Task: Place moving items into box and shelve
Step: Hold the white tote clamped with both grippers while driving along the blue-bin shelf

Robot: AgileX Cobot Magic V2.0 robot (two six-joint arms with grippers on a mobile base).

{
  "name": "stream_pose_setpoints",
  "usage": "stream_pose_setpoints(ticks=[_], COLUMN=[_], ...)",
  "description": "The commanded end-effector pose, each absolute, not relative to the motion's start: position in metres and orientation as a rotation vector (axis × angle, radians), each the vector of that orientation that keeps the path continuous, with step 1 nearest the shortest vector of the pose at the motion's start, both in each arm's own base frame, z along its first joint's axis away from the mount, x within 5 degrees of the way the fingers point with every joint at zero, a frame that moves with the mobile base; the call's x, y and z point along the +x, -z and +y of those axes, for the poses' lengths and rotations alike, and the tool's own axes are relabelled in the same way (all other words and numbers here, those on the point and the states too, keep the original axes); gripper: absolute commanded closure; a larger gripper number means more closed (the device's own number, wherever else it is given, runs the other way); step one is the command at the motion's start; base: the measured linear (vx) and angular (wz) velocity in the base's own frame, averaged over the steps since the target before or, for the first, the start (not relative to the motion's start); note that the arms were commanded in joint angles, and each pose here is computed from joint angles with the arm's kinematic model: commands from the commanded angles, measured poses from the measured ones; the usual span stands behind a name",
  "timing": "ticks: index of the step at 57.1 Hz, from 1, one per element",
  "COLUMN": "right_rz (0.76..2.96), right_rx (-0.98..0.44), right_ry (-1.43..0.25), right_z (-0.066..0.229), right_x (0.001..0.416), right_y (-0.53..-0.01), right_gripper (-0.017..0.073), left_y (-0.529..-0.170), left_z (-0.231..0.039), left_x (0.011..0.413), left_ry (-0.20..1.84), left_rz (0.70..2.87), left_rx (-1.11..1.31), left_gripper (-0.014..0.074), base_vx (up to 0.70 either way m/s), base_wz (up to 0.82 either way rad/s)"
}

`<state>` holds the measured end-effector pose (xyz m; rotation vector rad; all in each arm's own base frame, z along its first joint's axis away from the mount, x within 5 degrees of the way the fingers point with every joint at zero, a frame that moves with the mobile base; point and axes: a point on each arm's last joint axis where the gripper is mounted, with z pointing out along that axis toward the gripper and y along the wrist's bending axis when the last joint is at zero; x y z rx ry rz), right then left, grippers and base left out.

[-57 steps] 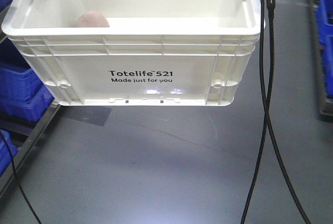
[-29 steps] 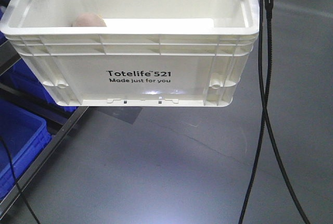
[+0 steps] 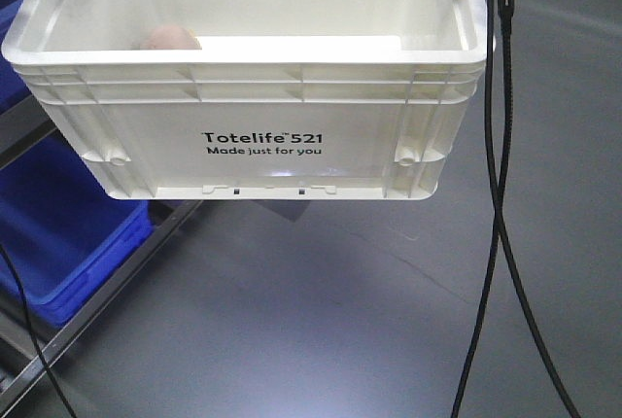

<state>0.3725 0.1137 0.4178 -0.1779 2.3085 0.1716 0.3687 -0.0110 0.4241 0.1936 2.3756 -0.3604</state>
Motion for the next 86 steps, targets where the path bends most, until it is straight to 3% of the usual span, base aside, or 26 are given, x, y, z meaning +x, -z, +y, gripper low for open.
stream_pose_setpoints(ticks=[1,86], right_rz=[2.058,2.058], right_rx=[-0.185,-0.185], right_ry=[-0.155,-0.155], right_z=[0.1038,0.1038], right_x=[0.357,0.357], right_y=[-0.4675,-0.4675], right_gripper=[0.0563,0.0563], left_y=[-0.4703,-0.4703], left_z=[-0.0102,-0.0102], left_x=[0.3514,0.3514], left_ry=[0.326,0.326], left_rz=[2.149,2.149], left_rx=[0.184,0.184], left_gripper=[0.0591,0.0591], base_vx=[-0.04,-0.03], base_wz=[0.42,0.26])
